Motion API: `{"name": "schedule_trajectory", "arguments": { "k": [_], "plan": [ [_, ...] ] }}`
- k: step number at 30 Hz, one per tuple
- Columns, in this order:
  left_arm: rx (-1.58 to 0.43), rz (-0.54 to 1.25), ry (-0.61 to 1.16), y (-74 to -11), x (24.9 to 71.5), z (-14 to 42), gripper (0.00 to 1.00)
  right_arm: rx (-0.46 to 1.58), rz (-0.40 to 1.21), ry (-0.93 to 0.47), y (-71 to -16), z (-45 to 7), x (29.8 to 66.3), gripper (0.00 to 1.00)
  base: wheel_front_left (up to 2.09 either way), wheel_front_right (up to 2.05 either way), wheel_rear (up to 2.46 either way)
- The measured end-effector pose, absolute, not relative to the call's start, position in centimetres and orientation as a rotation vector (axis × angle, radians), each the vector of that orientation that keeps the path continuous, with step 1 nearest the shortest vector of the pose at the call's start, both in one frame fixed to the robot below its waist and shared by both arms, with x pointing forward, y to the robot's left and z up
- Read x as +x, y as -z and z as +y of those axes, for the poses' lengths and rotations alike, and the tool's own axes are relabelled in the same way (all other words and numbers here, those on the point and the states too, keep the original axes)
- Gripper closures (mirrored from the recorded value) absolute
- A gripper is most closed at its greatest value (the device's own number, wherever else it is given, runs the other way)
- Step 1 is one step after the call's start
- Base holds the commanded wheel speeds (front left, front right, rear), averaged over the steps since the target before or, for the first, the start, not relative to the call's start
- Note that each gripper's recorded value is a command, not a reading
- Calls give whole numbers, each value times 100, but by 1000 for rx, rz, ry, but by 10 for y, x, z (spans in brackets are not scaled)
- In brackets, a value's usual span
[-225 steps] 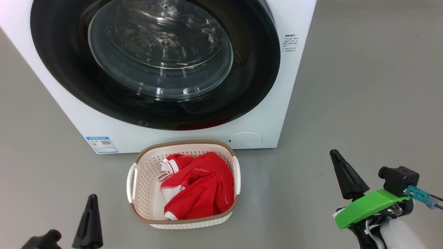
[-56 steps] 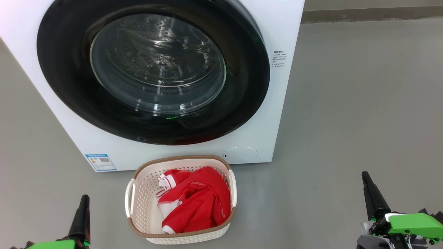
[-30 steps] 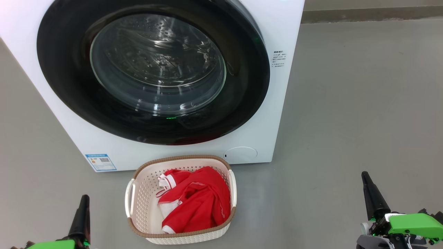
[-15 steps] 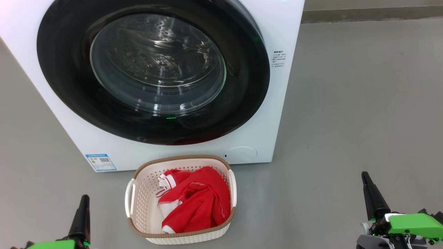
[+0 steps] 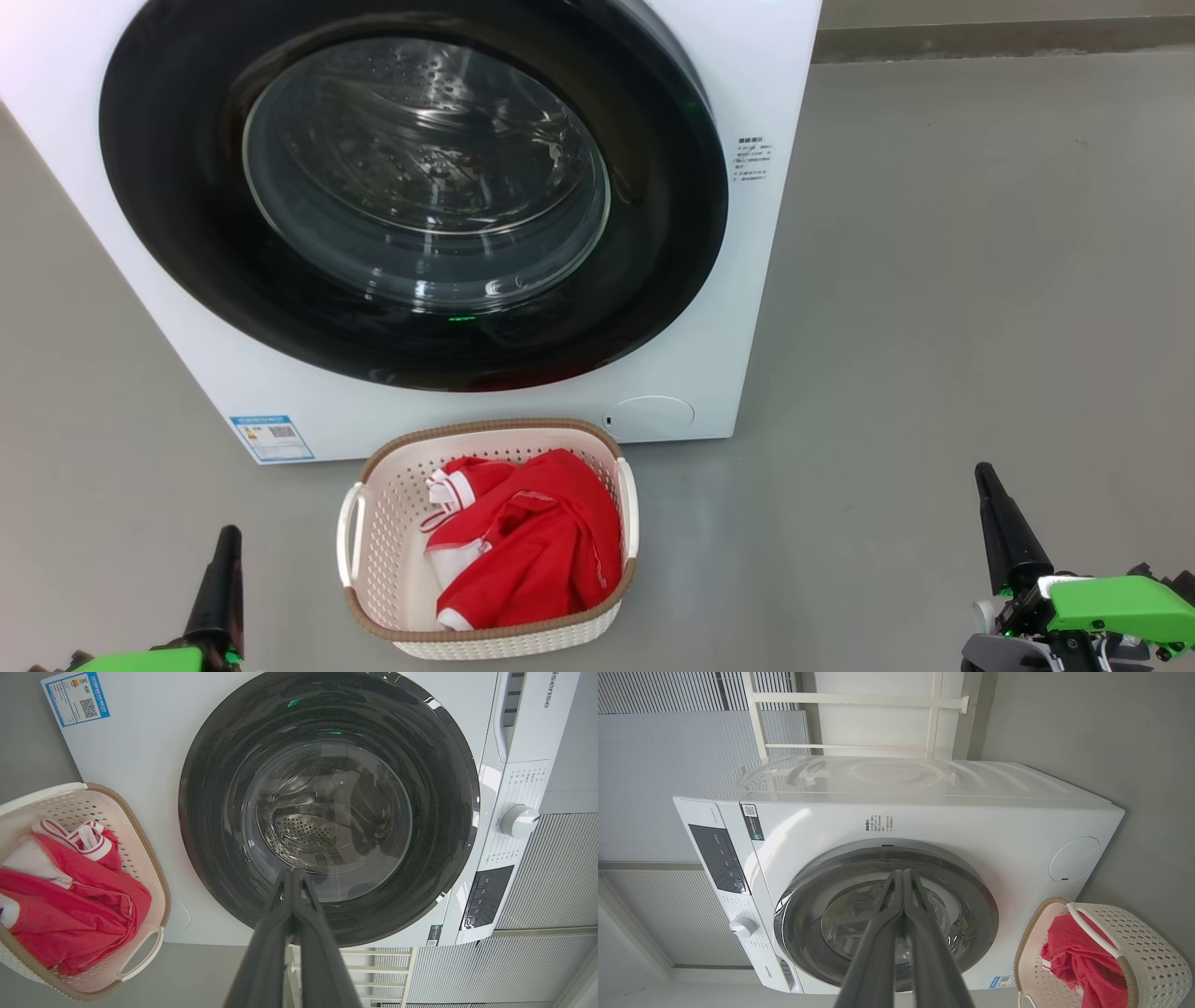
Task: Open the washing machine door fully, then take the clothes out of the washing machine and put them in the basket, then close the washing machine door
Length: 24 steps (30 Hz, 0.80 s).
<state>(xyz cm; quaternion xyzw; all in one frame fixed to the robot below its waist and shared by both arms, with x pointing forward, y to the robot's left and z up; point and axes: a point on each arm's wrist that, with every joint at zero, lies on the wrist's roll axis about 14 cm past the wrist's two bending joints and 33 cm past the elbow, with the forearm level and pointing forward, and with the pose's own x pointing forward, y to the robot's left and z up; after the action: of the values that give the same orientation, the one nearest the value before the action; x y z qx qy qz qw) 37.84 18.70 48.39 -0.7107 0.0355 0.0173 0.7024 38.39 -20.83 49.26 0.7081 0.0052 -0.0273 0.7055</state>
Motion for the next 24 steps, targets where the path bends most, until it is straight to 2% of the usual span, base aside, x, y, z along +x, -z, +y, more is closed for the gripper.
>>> {"name": "schedule_trajectory", "arguments": {
  "k": [24],
  "plan": [
    [-1582, 79, -39, -484, 378, 187, 100, 1574, 12, 61, -493, -208, 384, 100, 0, 0, 0]
  ]
}}
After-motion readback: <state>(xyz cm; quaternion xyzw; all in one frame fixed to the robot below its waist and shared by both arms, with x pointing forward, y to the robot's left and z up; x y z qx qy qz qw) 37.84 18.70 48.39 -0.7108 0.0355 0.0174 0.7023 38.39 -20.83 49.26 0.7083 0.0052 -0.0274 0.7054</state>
